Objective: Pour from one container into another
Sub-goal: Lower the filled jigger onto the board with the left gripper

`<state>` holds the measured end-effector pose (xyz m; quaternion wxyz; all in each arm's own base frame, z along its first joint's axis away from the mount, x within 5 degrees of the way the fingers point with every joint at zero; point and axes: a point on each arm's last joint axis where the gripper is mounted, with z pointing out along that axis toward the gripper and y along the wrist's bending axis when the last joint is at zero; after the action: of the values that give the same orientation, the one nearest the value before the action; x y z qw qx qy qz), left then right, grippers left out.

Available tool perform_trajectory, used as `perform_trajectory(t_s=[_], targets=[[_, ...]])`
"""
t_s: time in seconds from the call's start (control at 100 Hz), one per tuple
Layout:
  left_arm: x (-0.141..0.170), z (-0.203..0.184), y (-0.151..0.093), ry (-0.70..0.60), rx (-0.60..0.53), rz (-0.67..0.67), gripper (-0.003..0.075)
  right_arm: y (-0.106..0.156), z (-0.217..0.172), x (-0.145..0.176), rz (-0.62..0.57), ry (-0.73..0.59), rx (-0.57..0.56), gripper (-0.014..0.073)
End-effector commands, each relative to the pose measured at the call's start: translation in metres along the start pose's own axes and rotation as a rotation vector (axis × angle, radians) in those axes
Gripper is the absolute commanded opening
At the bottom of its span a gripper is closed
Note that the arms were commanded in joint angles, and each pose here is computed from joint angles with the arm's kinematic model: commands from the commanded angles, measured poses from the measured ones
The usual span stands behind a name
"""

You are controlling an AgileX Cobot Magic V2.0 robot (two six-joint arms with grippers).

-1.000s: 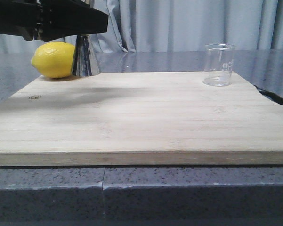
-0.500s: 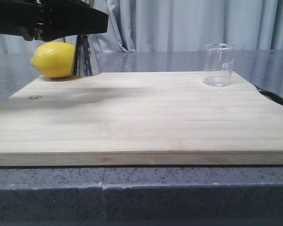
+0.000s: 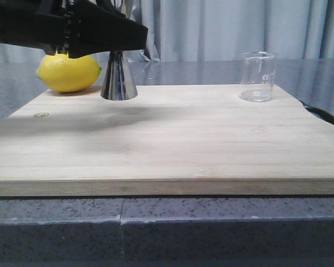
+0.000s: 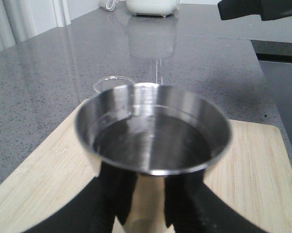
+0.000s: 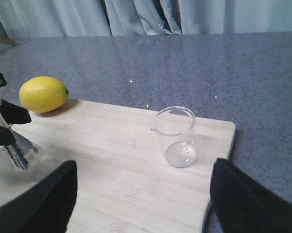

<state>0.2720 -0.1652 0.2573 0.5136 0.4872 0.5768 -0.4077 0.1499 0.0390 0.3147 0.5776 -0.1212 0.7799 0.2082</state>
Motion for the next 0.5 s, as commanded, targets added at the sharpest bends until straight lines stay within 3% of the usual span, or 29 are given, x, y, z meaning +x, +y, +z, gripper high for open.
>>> perform_trajectory(t_s=[0.0, 0.25, 0.49], targets=[[-0.030, -0.002, -0.004, -0.132, -0.001, 0.032, 0.0218, -0.001, -0.003, -0.008, -0.033, -0.023, 0.026, 0.0512], [-0.037, 0.007, 0.008, -0.205, 0.087, 0.015, 0.0218, -0.001, -0.003, -0.008, -0.033, -0.023, 0.024, 0.0512], [-0.027, 0.017, 0.021, -0.198, 0.097, -0.029, 0.0218, -0.001, -0.003, -0.008, -0.033, -0.023, 0.026, 0.0512]])
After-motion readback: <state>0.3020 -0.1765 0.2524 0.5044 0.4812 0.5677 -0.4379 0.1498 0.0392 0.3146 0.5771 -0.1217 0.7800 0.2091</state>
